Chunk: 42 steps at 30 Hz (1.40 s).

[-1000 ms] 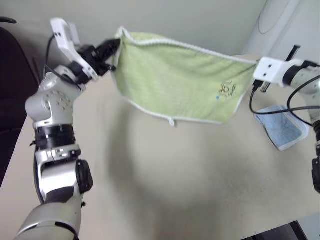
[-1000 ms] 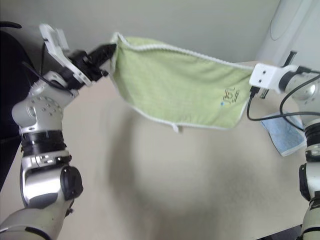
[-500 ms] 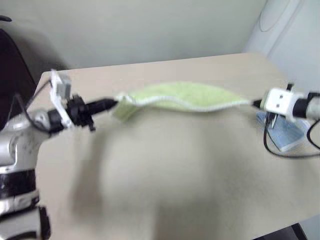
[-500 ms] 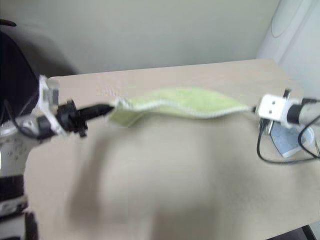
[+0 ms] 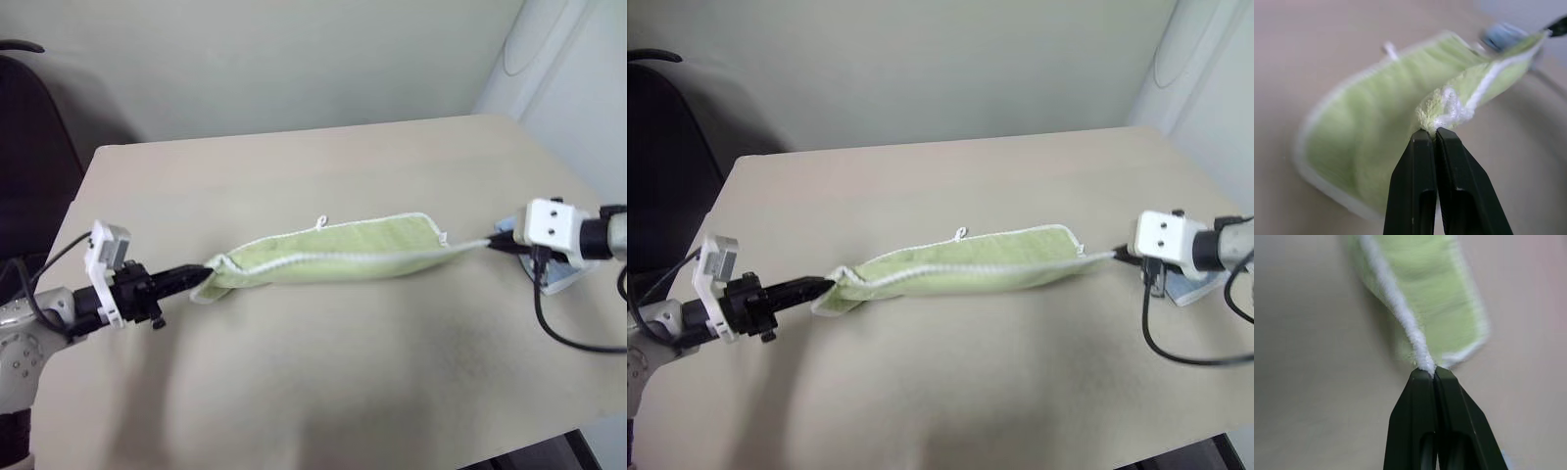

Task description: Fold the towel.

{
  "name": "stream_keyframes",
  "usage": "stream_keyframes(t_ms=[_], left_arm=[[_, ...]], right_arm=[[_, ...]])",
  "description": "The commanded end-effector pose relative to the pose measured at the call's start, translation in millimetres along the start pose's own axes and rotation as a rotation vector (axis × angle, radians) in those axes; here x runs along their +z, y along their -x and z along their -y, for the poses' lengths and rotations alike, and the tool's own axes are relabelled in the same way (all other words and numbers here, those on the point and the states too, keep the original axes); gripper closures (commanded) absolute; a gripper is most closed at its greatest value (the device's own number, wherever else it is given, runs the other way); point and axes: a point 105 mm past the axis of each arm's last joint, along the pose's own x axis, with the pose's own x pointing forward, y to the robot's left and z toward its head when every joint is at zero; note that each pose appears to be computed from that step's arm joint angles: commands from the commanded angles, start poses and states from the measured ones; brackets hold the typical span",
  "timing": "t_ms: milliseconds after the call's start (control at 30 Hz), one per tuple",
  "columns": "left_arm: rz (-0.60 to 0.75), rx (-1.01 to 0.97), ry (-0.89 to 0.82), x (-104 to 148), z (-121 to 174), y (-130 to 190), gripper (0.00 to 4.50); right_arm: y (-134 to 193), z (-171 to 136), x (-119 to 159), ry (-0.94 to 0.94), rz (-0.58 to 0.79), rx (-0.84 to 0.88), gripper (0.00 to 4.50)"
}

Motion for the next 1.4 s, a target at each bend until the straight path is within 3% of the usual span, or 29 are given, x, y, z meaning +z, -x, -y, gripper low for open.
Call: stream_keyframes(t_ms=[33, 200, 267, 400, 500, 633, 700, 800, 1033, 1100, 1133, 1167, 1400], left_arm=[[0.027, 0.149, 0.004, 4.8, -27.2, -7.7, 4.48], [-0.1, 0.238, -0.058, -20.1, -48.2, -24.0, 4.48], [-0.146, 0.25, -0.087, -30.3, -52.9, -30.4, 3.95], [-0.172, 0.26, -0.098, -38.5, -58.3, -35.9, 2.65], [-0.165, 0.283, -0.102, -40.7, -62.7, -37.0, 1.57], [-0.072, 0.336, -0.08, -30.7, -65.0, -28.6, 0.15], [-0.019, 0.381, -0.069, -23.3, -68.8, -22.7, 0.15], [0.07, 0.445, -0.069, -8.1, -73.7, -12.8, 0.15], [0.082, 0.456, -0.066, -6.6, -73.5, -11.6, 0.15], [0.105, 0.321, -0.242, 15.3, -42.8, -25.6, 0.12], [0.109, 0.276, -0.299, 20.7, -32.4, -30.2, 0.12], [0.11, 0.252, -0.33, 23.1, -26.6, -32.6, 0.12], [0.111, 0.246, -0.344, 22.7, -25.0, -32.7, 0.12]], right_arm=[[-18.0, 27.0, -7.1, 0.058, -0.051, -0.101, 4.5], [-59.6, 50.6, -9.8, 0.146, -0.092, -0.153, 4.5], [-75.0, 54.2, -12.8, 0.186, -0.119, -0.165, 4.5], [-88.4, 55.5, -21.0, 0.263, -0.17, -0.177, 3.54], [-91.6, 54.9, -27.1, 0.331, -0.202, -0.19, 2.49], [-69.7, 65.4, -34.0, 0.398, -0.207, -0.301, 1.1], [-56.5, 73.1, -34.9, 0.261, -0.15, -0.386, 1.1], [-35.7, 78.5, -42.4, -0.103, -0.027, -0.496, 1.1], [-30.5, 73.0, -38.5, -0.175, -0.019, -0.496, 1.1], [-17.7, 55.5, -61.9, -0.989, 0.19, -0.574, 0.72], [-19.1, 38.6, -61.4, -1.229, 0.258, -0.519, 0.5], [-19.2, 27.1, -57.8, -1.355, 0.288, -0.476, 0.17], [-12.1, 16.7, -47.2, -1.453, 0.267, -0.485, 0.02]])
